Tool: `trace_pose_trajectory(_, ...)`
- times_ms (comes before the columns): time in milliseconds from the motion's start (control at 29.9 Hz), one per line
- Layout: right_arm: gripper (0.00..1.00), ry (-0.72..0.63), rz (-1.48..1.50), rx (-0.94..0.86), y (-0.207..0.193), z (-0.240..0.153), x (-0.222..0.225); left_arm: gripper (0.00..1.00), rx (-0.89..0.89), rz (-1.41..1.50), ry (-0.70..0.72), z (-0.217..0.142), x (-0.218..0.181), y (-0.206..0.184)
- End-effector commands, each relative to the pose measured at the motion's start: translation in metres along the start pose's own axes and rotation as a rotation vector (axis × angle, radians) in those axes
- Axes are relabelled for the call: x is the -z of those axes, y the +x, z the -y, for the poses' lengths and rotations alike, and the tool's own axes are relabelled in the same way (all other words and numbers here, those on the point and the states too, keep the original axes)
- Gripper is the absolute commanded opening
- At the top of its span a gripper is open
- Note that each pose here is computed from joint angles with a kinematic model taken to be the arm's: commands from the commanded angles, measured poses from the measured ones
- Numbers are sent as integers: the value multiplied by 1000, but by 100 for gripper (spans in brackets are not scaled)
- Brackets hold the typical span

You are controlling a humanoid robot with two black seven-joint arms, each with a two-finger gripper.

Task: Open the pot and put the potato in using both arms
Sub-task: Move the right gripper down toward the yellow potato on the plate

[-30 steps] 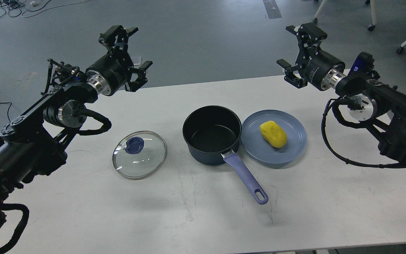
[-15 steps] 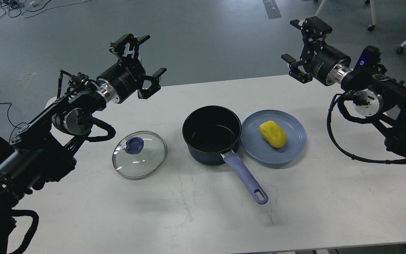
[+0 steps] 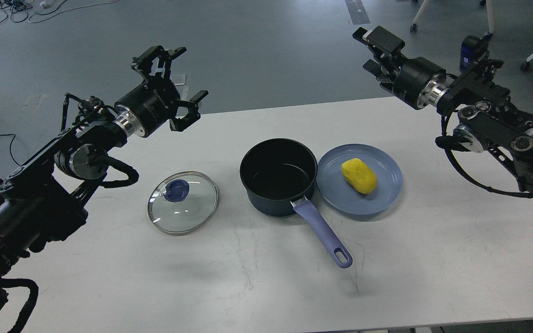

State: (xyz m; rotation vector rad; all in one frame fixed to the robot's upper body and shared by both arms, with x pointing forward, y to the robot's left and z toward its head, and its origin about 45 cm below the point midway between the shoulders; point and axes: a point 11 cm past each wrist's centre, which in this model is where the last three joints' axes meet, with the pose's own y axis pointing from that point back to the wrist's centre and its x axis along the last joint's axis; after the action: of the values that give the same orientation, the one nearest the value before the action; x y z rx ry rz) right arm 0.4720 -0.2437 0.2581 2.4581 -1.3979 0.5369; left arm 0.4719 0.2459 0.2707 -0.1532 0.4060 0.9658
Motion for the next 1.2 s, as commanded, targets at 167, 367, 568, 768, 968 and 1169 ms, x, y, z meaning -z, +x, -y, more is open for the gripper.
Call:
trace_pose_trajectory(167,100,11,-404,123,-18,-11,-16,98,-2,5,-2,-2,-1,2)
trace_pose_trajectory(367,100,-35,-509,159,-14,-20,-31,98,-3,8,-2,-2,-1,2)
trace_pose_trajectory(568,100,-14,-551,128,-2,-15,-19,98,-3,9,-1,-2,-1,2)
trace_pose_trajectory(768,100,-17,-566,144,-9,-16,-23,98,-6,10,-2,-3,-1,3)
trace_pose_trajectory(968,100,-28,-616,174,-17,-19,-31,98,-8,11,-1,-4,-1,4)
trace_pose_trajectory(1169,100,-61,-664,219,-24,-24,-46,98,-6,10,-5,-3,-2,3)
